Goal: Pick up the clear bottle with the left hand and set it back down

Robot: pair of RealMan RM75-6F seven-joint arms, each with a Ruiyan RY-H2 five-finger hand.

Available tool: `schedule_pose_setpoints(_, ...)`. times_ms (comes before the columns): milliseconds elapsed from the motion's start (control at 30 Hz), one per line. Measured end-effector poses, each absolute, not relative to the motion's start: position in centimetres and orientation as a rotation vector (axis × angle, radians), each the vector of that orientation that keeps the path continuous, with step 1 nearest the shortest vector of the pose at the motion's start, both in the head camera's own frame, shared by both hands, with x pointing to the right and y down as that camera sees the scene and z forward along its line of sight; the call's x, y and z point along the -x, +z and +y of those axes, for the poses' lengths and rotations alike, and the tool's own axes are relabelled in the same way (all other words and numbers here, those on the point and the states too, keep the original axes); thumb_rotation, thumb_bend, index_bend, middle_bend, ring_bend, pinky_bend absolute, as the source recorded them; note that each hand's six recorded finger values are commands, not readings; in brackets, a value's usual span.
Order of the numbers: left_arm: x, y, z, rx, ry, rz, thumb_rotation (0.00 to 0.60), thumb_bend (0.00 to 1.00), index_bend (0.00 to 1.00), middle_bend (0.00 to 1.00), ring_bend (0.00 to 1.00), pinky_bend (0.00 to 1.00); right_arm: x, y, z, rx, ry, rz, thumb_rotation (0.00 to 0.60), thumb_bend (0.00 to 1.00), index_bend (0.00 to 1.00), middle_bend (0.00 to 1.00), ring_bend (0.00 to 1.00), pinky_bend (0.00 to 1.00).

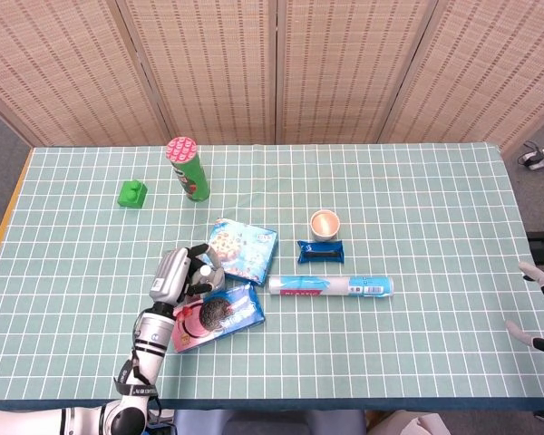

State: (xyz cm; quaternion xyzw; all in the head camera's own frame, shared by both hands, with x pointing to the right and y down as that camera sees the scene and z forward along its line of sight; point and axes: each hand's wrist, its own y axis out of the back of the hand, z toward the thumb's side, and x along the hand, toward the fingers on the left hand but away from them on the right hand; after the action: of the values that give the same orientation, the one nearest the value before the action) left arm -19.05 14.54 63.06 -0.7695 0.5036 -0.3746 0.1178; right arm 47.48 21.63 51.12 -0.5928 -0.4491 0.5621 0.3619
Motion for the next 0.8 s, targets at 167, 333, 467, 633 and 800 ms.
schedule_pose_setpoints(167,18.9,61.1,13.5,2.216,-1.047,1.506,0.6,0.62,0.74,1.0,1.0,1.0,-47.4,51.1,21.7,1.53,1.446,-1.154,0.6,0.07,0.21,0.32,0.26,0.52)
schedule_pose_setpoints(333,19.2,58.9,12.7,2.172,-1.017,1.524,0.6,0.62,0.74,1.0,1.0,1.0,-47.3,51.2,21.7,1.53,1.445,-1.148,0.6,0.07,0.21,0.32,0.26,0.52)
schedule_pose_setpoints(467,19.6,56.8,12.1,2.143,-0.998,1.536,0.6,0.62,0.74,1.0,1.0,1.0,-47.1,51.3,21.7,1.529,1.438,-1.147,0.6,0.07,0.22,0.33,0.26,0.52)
schedule_pose_setpoints(633,20.2,54.5,11.7,2.159,-0.999,1.551,0.6,0.62,0.74,1.0,1.0,1.0,-46.9,51.4,21.8,1.528,1.436,-1.135,0.6,0.07,0.22,0.33,0.26,0.52)
schedule_pose_setpoints(800,22.3,52.7,11.1,2.103,-1.05,1.542,0.6,0.62,0.75,1.0,1.0,1.0,-46.7,51.6,21.8,1.528,1.44,-1.126,0.6,0.07,0.22,0.33,0.26,0.52)
